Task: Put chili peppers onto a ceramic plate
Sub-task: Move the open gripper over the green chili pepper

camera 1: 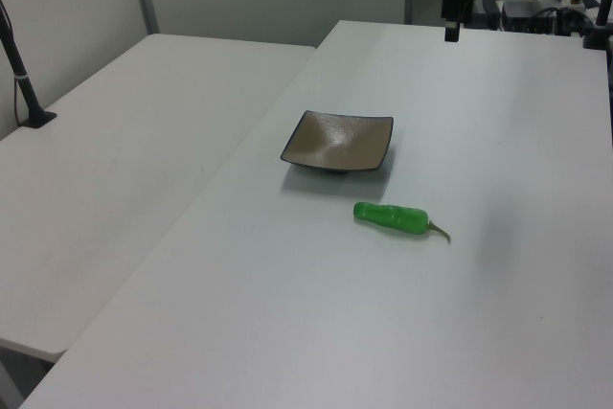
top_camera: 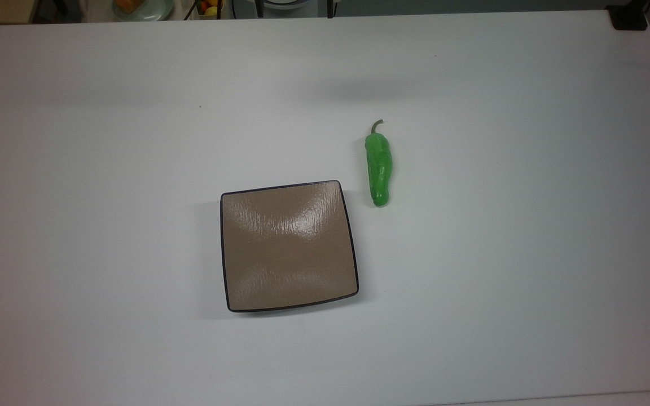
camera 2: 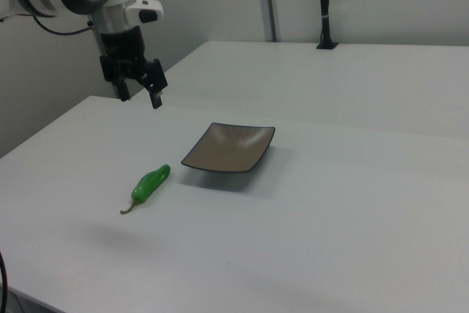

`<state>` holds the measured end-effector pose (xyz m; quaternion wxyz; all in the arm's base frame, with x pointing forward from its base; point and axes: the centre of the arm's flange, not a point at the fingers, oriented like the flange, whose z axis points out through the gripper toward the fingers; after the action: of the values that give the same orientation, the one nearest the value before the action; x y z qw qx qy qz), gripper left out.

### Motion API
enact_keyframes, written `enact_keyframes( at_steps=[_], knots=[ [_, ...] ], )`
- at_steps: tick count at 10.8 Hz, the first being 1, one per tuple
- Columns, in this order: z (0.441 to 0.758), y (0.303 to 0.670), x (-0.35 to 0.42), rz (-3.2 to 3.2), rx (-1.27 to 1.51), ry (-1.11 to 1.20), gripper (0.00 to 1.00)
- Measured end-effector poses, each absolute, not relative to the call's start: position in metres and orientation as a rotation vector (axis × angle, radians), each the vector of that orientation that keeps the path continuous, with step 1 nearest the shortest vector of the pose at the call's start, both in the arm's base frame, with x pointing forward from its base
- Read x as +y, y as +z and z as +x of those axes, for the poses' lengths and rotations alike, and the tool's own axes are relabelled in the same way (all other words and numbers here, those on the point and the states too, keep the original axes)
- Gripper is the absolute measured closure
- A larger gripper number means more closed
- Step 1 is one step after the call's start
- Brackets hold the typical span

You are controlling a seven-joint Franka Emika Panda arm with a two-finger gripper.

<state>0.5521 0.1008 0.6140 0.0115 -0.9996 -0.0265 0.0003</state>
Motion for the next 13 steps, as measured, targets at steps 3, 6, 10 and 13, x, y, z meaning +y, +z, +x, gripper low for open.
enact_keyframes(
  at_steps=[3,6,10,13],
  knots=[
    [0.553,0.61,0.104,-3.117,-0.094,-0.003,0.0],
    [0.556,0.606,0.105,-3.117,-0.094,0.002,0.0],
    [0.561,0.59,0.127,-3.117,-0.152,0.032,0.0],
    [0.571,0.578,0.168,-3.1,-0.245,0.038,0.0]
  ],
)
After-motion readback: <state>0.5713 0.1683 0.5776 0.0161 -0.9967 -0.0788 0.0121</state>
